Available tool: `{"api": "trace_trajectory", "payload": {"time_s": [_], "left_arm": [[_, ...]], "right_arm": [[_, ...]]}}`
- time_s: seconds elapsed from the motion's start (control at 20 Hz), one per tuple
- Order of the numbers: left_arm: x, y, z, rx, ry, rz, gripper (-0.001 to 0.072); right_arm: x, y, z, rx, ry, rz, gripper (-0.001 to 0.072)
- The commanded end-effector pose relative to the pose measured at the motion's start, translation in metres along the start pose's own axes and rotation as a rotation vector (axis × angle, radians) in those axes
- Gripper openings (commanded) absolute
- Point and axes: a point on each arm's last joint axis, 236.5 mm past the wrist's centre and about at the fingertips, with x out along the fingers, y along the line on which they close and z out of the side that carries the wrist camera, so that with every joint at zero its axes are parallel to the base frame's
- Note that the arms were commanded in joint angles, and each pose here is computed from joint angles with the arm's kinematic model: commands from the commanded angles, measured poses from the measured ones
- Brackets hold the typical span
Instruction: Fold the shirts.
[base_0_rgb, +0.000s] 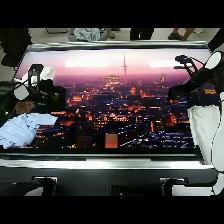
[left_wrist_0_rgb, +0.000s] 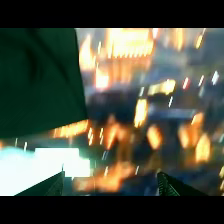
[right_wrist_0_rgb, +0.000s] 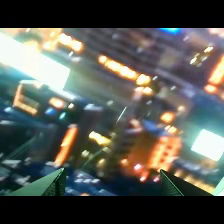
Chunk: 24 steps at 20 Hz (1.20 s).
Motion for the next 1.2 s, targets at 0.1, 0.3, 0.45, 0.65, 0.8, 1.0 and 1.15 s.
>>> {"api": "trace_trajectory", "payload": {"time_s": [0.1, 0.3, 0.45, 0.65, 0.8, 1.0, 1.15], "left_arm": [[0.006, -0.002, 0.057, -0.025, -0.224, -0.021, 0.0720], [0.041, 0.106, 0.084, -0.239, -0.084, 0.083, 0.0720], [0.077, 0.186, 0.047, -0.566, 0.171, 0.109, 0.0720], [0.117, 0.196, 0.034, -0.682, 0.224, -0.024, 0.0720], [0.135, 0.191, 0.042, -0.648, 0.190, -0.028, 0.0720], [0.154, 0.177, 0.039, -0.603, 0.212, -0.044, 0.0720], [0.165, 0.165, 0.032, -0.574, 0.250, -0.059, 0.0576]], "right_arm": [[-0.004, -0.022, 0.038, -0.001, -0.158, -0.094, 0.0676], [-0.004, -0.023, 0.043, 0.001, -0.179, -0.096, 0.0677], [0.001, -0.013, 0.034, 0.005, -0.140, -0.051, 0.0677], [0.005, -0.011, 0.031, 0.005, -0.122, -0.038, 0.0697], [0.005, -0.013, 0.034, 0.006, -0.133, -0.045, 0.0697], [0.005, -0.013, 0.034, 0.007, -0.134, -0.045, 0.0696], [0.005, -0.012, 0.034, 0.020, -0.135, -0.041, 0.0696]]}}
